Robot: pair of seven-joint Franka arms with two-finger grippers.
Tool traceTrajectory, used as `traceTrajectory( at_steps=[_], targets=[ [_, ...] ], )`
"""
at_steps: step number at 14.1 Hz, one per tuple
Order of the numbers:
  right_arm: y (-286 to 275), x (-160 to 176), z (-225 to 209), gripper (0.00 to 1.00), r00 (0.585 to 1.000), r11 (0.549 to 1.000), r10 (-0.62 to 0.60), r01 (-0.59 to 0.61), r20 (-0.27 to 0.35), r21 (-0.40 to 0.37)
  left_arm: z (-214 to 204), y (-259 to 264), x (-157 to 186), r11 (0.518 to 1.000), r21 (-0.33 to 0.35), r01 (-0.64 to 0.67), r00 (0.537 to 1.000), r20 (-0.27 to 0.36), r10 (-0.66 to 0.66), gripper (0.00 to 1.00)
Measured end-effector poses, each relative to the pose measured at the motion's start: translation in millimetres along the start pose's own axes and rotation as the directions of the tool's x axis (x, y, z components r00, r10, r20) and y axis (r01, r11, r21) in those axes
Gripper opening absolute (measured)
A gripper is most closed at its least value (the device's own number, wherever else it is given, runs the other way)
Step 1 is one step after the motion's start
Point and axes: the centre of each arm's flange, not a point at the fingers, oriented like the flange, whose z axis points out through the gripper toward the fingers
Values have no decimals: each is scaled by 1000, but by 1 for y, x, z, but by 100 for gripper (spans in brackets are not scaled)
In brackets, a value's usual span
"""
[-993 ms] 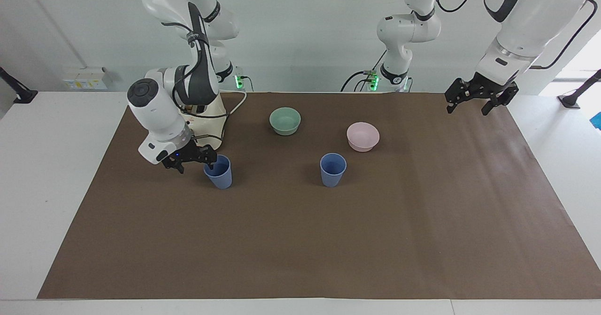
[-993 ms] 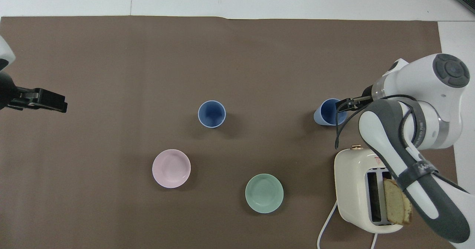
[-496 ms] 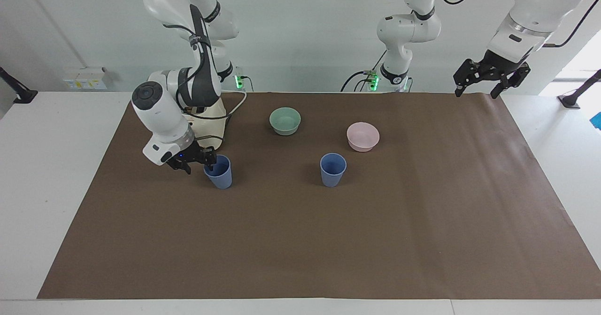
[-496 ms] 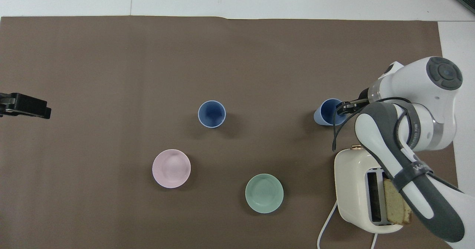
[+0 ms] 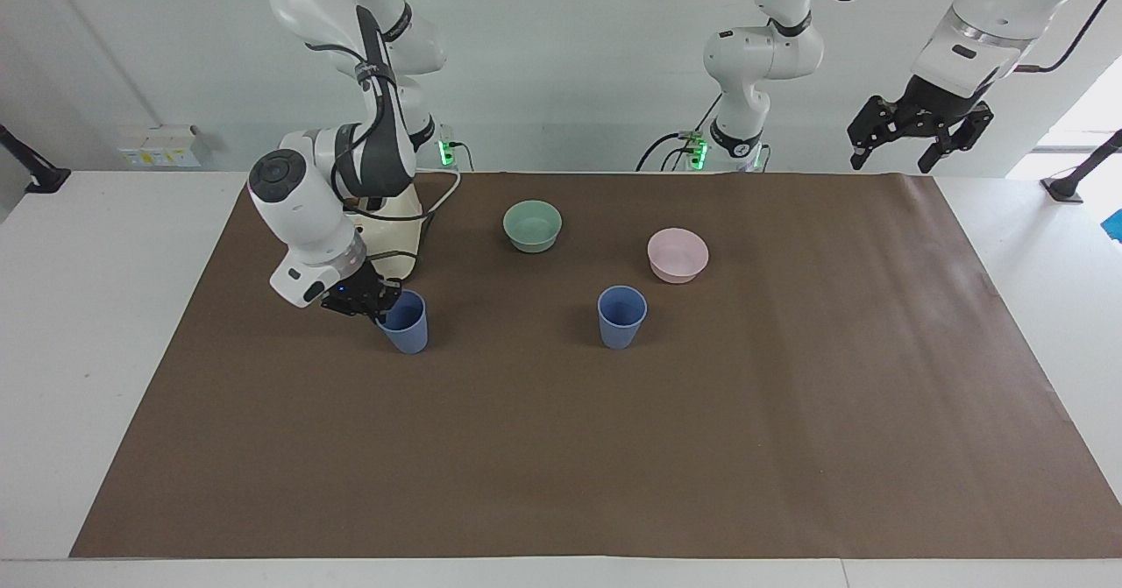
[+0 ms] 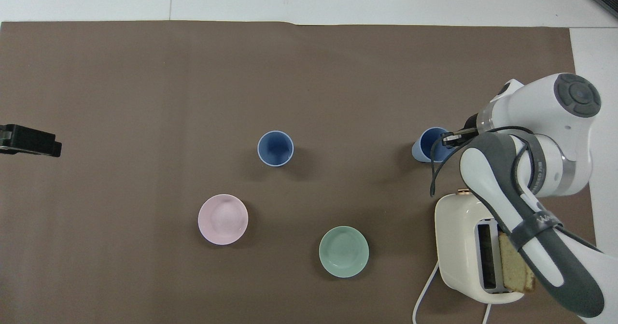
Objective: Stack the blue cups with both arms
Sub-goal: 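Carry the blue cup with the right gripper over the placed cup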
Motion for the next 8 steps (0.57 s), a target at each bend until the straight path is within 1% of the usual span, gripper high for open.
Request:
traceTrajectory(
  at_steps=[2,4,6,8],
  targets=[
    [-4,4,-5,5,1000,1000,-7,7,-19,-2,0,0,0,1000,-1,0,1000,0,0,100],
    [-14,14,-27,5,999,1000,-7,8,-46,17,0,0,0,1000,-4,0,1000,-1,0,100],
    [-30,24,-61,5,997,997,40,-35,-68,73,0,1,0,1000,-6,-1,1000,-1,1,100],
    [-56,31,-89,5,989,989,113,-103,-93,102,0,1,0,1000,-7,-1,1000,-1,1,100]
  ],
)
